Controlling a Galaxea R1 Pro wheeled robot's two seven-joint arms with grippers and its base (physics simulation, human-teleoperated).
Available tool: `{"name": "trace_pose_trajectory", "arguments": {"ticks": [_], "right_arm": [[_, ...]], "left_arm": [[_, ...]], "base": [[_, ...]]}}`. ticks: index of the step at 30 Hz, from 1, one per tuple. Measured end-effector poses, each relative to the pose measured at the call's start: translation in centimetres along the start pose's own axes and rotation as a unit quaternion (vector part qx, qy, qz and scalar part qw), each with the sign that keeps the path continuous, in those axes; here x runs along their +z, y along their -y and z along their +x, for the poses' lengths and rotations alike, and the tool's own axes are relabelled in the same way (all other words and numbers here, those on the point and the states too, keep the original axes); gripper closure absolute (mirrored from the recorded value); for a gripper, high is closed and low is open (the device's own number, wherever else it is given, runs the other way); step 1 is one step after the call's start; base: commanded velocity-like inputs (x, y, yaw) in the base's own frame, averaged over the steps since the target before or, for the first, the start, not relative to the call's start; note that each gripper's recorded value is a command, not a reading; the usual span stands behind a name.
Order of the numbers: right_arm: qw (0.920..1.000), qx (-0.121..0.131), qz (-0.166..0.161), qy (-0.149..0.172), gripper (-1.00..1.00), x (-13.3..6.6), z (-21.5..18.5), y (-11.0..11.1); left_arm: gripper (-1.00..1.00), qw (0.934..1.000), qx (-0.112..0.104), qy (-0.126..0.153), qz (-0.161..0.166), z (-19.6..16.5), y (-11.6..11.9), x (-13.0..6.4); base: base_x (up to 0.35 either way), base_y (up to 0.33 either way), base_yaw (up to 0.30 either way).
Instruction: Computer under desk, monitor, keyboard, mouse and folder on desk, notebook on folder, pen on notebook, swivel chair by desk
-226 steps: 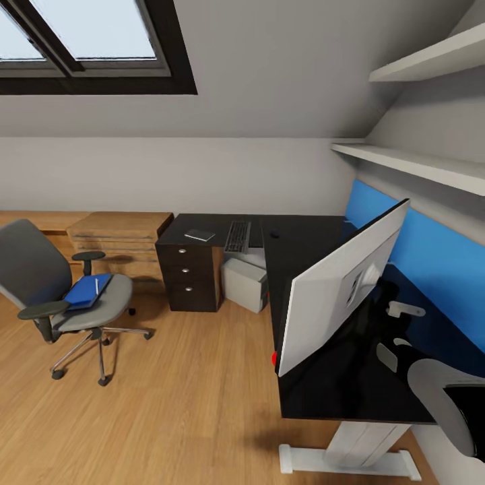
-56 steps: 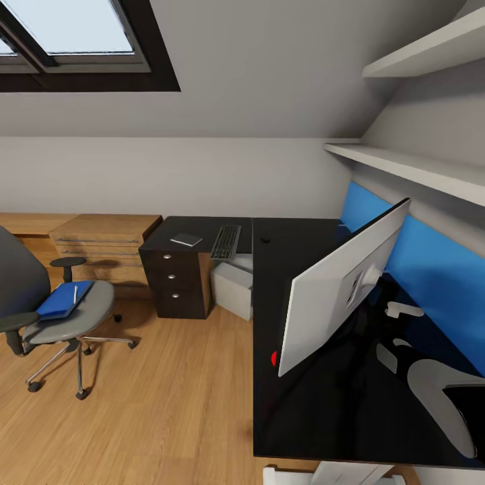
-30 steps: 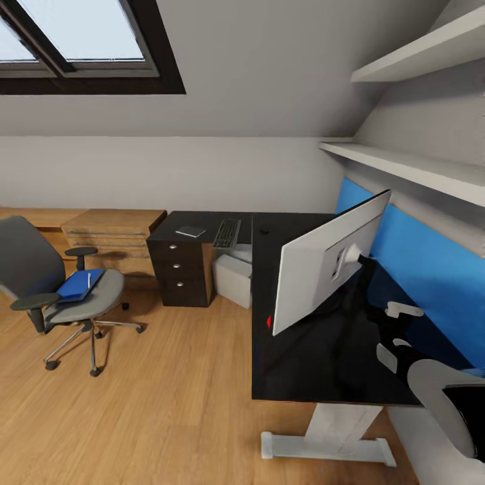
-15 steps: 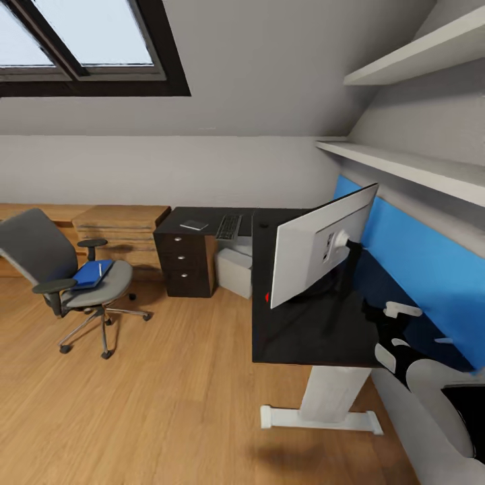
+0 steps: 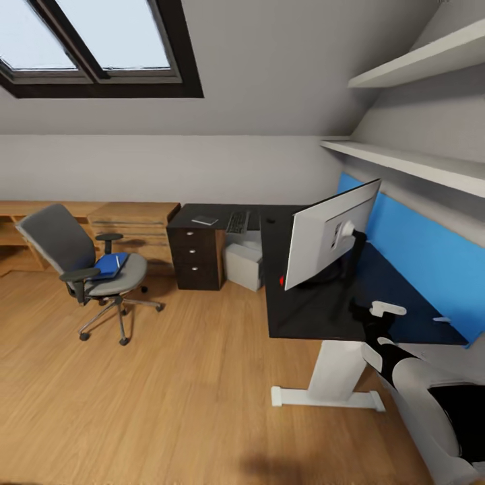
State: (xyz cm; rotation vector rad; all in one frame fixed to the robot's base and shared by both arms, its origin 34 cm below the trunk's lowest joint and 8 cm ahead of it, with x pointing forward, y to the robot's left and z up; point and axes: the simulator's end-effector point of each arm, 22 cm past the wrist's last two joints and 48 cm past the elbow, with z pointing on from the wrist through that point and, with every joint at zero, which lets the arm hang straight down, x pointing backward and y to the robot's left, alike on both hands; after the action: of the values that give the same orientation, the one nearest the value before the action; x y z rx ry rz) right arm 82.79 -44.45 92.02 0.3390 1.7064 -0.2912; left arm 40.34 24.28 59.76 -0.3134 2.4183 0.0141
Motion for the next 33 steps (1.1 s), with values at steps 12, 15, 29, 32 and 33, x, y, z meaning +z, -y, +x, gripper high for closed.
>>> {"name": "trace_pose_trajectory", "arguments": {"ticks": [12, 15, 29, 32, 33], "right_arm": [[0.9974, 0.0, 0.008, -0.072, -1.0, 0.8, 0.5, -1.4], [0.997, 0.005, 0.002, -0.077, -1.0, 1.1, -0.6, -2.8], [0.995, 0.009, -0.02, -0.098, -1.0, 1.4, -2.8, -5.7], [0.9935, 0.01, -0.028, -0.11, -1.0, 1.4, -3.2, -6.4], [0.9931, 0.01, -0.031, -0.113, -1.0, 1.4, -3.4, -6.6]], "left_arm": [[-1.0, 1.0, 0.001, 0.0, 0.0, 0.0, -0.1, 0.0], [-1.0, 1.0, 0.001, 0.0, 0.0, 0.0, -0.1, 0.0], [-1.0, 1.0, 0.0, 0.0, -0.001, 0.0, -0.1, 0.0], [-1.0, 1.0, 0.0, 0.0, 0.0, 0.0, 0.0, 0.0], [-1.0, 1.0, 0.0, 0.0, 0.0, 0.0, 0.0, 0.0]], "base": [[-0.049, 0.053, 0.0], [-0.005, 0.017, 0.0], [-0.001, 0.186, 0.0], [0.0, 0.2, 0.0], [0.0, 0.239, 0.0]]}}
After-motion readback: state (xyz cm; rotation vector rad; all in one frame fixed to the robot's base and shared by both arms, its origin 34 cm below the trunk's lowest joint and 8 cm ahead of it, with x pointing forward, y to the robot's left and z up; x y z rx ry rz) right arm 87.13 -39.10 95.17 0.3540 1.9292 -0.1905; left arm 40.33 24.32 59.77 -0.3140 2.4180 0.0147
